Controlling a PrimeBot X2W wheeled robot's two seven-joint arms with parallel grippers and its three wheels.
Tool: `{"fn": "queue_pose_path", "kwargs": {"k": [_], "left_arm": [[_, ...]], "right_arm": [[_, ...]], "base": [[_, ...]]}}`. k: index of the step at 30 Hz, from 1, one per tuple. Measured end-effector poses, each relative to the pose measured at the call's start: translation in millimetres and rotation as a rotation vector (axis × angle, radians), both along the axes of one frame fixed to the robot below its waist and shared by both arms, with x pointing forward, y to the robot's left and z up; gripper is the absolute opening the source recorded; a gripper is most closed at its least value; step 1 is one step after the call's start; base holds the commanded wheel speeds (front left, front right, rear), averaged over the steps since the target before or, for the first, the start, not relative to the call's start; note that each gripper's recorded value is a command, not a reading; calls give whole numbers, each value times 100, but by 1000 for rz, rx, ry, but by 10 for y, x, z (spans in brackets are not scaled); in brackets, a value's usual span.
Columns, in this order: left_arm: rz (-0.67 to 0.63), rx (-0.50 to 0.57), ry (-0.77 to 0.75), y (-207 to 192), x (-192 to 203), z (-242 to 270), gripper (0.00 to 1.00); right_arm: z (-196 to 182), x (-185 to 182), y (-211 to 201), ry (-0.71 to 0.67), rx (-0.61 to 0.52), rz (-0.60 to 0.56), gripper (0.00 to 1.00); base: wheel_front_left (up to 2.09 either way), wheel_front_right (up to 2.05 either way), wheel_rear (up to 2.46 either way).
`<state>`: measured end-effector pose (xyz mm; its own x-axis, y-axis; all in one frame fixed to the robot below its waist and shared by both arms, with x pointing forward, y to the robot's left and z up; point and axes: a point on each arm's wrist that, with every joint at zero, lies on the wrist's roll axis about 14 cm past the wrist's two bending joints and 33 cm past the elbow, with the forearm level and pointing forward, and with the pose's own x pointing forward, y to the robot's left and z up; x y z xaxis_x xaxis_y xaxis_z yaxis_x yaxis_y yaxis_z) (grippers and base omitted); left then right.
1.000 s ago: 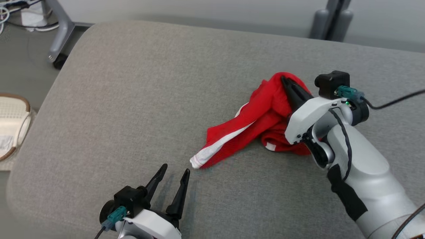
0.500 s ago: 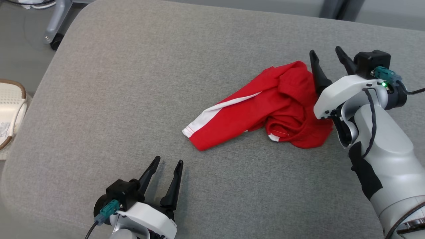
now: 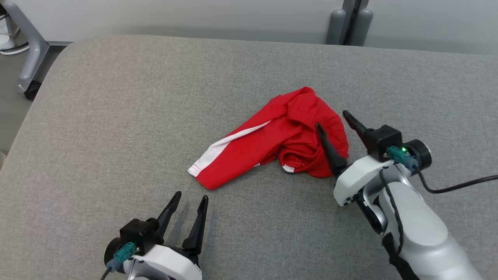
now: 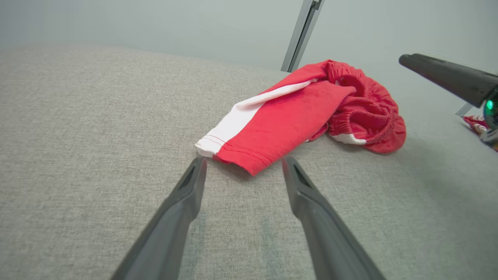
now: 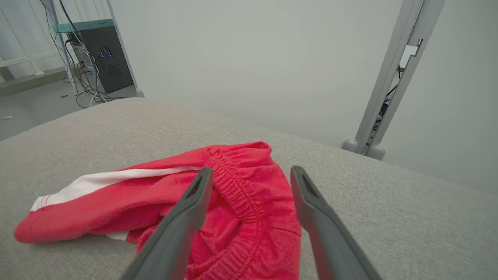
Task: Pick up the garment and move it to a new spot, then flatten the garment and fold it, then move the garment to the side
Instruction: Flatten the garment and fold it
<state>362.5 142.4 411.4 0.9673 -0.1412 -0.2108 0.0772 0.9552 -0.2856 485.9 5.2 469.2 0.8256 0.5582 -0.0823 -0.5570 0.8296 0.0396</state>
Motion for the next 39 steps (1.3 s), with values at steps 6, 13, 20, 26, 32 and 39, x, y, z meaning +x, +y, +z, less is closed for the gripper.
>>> {"fn": "queue_pose_path", "kwargs": {"k": [6, 13, 20, 26, 32, 39], "left_arm": [[8, 2, 10, 23, -58, -22, 100], [64, 2, 28, 185, -156, -54, 100], [104, 2, 48, 292, -238, -103, 100], [108, -5, 51, 295, -229, -112, 100], [102, -8, 45, 275, -214, -96, 100], [71, 3, 17, 188, -301, -10, 100]], "right_arm": [[-7, -42, 288, -17, -105, 109, 100], [-156, 128, 391, 28, -255, 140, 98], [-324, 181, 365, 69, -317, 135, 50], [-391, 228, 277, 89, -325, 107, 0], [-94, 287, 358, -11, -235, 106, 0], [1124, -68, 1026, -182, 157, 273, 0]], "base": [[0, 0, 0], [0, 0, 0], [0, 0, 0], [0, 0, 0], [0, 0, 0], [0, 0, 0]]}}
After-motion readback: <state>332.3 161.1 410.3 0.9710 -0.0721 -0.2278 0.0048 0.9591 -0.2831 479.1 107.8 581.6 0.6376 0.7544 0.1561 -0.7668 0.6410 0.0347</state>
